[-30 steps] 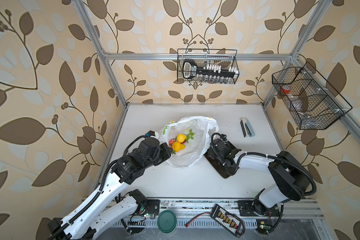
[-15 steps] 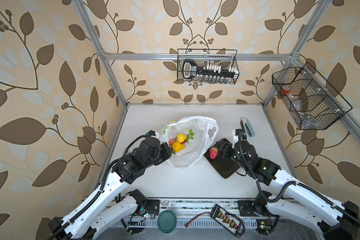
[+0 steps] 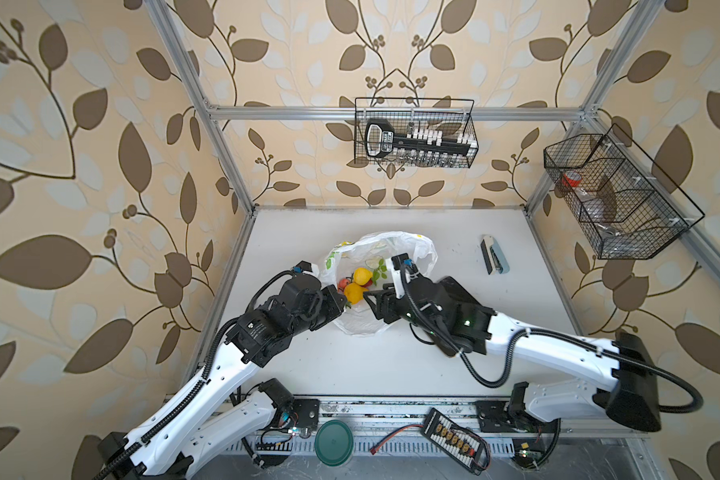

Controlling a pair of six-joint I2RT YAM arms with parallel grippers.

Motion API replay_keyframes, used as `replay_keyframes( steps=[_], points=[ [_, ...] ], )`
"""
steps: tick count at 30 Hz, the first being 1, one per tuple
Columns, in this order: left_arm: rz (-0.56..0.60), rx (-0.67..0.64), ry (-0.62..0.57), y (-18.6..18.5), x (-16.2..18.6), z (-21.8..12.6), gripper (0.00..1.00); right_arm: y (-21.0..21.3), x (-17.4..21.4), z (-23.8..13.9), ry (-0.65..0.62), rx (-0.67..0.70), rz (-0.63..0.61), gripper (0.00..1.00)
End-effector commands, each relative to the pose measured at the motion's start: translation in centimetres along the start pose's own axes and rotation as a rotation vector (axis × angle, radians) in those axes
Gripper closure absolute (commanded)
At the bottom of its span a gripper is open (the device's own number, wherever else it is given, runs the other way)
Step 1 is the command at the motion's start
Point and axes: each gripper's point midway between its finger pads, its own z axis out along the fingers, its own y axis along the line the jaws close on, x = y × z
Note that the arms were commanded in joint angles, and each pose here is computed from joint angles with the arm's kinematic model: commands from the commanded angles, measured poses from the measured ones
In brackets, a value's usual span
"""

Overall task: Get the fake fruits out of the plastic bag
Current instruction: 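Reach the right gripper into the bag and grasp the yellow fake pear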

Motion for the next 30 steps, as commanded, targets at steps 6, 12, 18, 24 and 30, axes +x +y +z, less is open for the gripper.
replay_keyframes(
  steps=[6, 12, 18, 24, 30],
  points=[
    [-0.001, 0.022, -0.024, -0.3, -0.5, -0.2, 1.0, -6.3, 1.4, 8.4, 0.015, 0.339, 0.309, 0.26],
    [0.005, 0.032, -0.027, -0.6, -0.6, -0.3, 1.0, -8.8, 3.0, 13.3, 0.059, 0.416, 0.37, 0.2],
    [0.006, 0.035, -0.019, -0.6, -0.5, -0.2, 1.0, -9.8, 3.8, 16.3, 0.078, 0.429, 0.384, 0.14],
    [0.007, 0.032, -0.015, -0.5, -0.3, -0.1, 1.0, -11.4, 4.7, 17.9, 0.084, 0.468, 0.412, 0.21],
    [0.006, 0.033, -0.008, -0.6, -0.3, 0.1, 1.0, -12.1, 4.5, 18.5, 0.074, 0.479, 0.414, 0.34]
  ],
)
